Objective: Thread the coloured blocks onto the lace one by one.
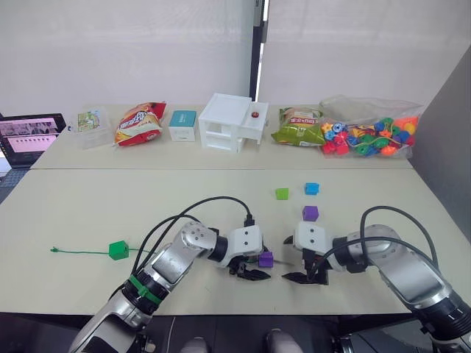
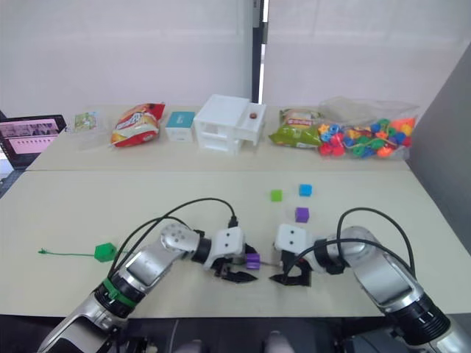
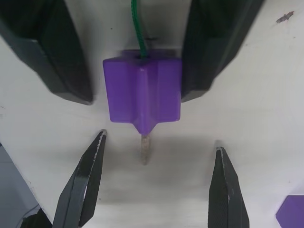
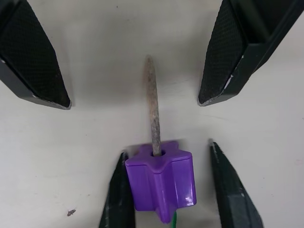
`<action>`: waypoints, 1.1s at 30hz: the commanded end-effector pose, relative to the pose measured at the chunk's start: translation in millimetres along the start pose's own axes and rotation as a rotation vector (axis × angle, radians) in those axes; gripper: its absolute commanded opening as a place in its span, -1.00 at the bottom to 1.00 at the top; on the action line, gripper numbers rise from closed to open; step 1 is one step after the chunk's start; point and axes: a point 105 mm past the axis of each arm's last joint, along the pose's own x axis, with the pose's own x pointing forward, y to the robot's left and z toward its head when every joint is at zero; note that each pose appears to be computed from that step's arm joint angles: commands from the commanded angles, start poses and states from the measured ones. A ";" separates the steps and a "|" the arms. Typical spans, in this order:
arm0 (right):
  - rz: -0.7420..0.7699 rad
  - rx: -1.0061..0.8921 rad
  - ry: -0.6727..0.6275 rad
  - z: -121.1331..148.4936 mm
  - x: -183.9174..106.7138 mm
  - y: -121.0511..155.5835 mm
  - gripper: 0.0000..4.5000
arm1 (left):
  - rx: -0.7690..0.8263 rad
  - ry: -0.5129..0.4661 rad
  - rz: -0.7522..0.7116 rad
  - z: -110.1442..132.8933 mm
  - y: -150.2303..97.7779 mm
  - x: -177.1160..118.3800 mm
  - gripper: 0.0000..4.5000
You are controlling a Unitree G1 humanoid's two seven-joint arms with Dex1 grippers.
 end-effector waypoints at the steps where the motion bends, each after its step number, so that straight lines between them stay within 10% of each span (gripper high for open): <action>1: -0.003 -0.021 -0.006 0.4 2.0 0.6 1.00 | 0.023 -0.025 0.006 6.4 1.1 -3.3 -0.29; 5: 0.003 -0.020 -0.004 -2.7 4.2 1.5 0.77 | 0.021 -0.022 0.009 4.1 1.0 -6.4 -0.39; 17: 0.019 -0.025 0.003 -8.7 5.0 3.2 -1.00 | 0.011 -0.015 0.018 -0.3 1.1 -16.9 -0.39; 27: 0.031 -0.047 -0.011 -1.9 3.7 0.6 -1.00 | -0.004 -0.017 0.038 -2.1 1.7 -22.2 -0.39; 33: 0.041 -0.096 -0.012 14.4 -7.0 -2.5 -1.00 | -0.042 0.075 0.090 -25.5 5.2 -96.1 -0.39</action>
